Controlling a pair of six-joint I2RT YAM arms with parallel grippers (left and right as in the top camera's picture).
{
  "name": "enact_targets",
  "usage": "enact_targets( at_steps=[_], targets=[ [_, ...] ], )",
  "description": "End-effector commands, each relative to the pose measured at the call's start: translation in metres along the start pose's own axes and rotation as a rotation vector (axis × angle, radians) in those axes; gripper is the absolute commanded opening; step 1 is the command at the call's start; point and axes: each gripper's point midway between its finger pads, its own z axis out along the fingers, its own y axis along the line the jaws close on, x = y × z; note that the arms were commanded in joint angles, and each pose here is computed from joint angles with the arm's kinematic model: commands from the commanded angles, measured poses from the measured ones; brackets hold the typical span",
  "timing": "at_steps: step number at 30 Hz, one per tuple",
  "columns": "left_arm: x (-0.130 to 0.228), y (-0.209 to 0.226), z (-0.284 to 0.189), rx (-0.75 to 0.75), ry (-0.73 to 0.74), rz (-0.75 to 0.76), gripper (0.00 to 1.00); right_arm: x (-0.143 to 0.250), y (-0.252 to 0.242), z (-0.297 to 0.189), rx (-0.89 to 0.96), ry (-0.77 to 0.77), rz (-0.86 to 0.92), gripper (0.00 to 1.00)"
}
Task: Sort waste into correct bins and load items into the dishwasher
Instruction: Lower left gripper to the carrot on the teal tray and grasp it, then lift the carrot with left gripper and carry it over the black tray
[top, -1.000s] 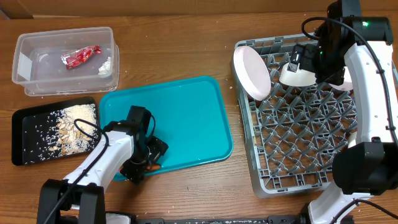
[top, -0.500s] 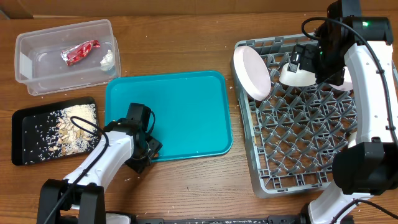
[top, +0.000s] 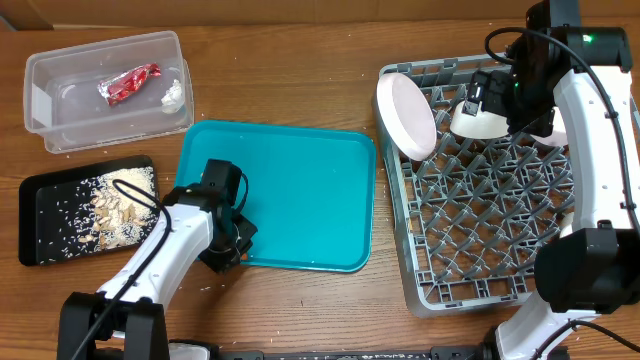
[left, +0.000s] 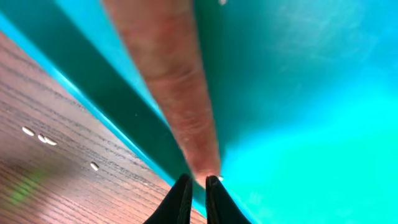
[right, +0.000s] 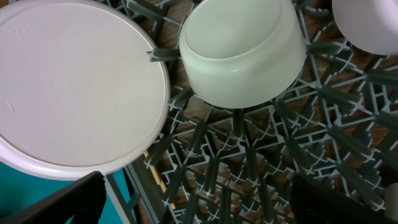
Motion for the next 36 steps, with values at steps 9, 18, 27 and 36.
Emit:
enact_targets(
  at_steps=[9,18,27,36],
  targets=[
    [-0.02,-0.004,-0.008,-0.019,-0.094,0.024,0.49,-0.004,0.004,-0.017,-0.019,-0.053,-0.015,0.97],
    [-0.026,0.001,-0.008,-0.044,-0.134,-0.025,0.54,-0.004,0.004,-0.017,-0.019,-0.053,-0.014,0.97],
    [-0.032,0.004,0.0,-0.08,-0.15,-0.045,0.6,-0.003,0.004,-0.017,-0.018,-0.048,-0.014,0.97],
    [-0.034,0.004,0.024,-0.136,-0.127,-0.041,0.54,-0.002,0.004,-0.017,-0.017,-0.046,-0.014,0.97]
  ],
)
